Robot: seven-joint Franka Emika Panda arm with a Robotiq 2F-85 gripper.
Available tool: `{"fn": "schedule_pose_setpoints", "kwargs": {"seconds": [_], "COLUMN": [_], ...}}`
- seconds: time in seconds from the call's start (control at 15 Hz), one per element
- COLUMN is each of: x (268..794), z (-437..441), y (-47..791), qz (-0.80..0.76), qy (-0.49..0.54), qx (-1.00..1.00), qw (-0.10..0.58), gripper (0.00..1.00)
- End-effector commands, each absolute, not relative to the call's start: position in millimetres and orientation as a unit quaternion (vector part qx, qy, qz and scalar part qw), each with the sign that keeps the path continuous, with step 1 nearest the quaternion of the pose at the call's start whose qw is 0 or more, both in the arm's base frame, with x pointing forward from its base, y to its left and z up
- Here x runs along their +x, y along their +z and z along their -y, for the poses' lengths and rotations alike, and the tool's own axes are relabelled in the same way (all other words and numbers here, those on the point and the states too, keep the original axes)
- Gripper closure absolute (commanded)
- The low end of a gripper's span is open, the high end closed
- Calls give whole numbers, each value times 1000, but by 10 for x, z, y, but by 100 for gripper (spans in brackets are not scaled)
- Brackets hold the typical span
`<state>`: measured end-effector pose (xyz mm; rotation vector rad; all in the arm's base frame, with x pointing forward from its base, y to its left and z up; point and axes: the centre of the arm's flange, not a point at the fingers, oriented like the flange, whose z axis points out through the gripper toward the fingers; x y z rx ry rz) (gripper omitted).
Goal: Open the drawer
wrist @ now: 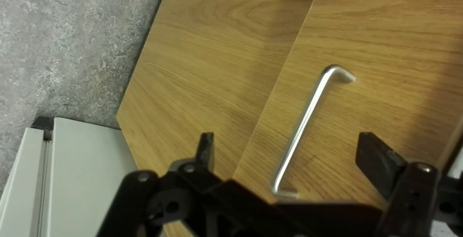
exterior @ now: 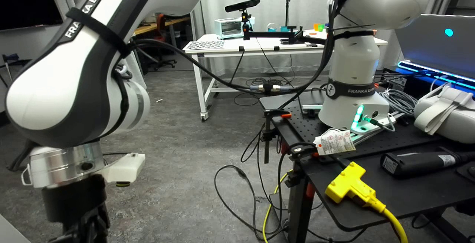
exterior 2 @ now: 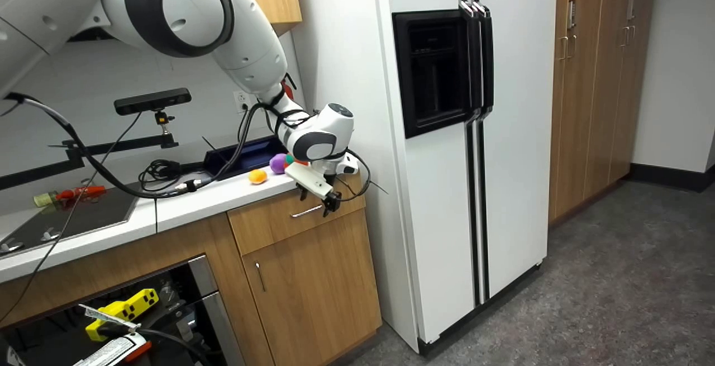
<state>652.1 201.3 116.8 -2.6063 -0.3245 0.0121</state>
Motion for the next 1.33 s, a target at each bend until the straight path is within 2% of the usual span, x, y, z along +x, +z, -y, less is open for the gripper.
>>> {"fn": "schedule_pose_setpoints", "kwargs": {"seconds": [0.0,0.87,1.27], "x": [6614,6679,6616], "z": [-2044,-2081,-1884], "y": [1023,657,739], "qz": [125,121,121], "qy": [8,21,18], "qx": [-958,-959,-967], "qw": [259,257,224], "gripper": [0,0,0]}}
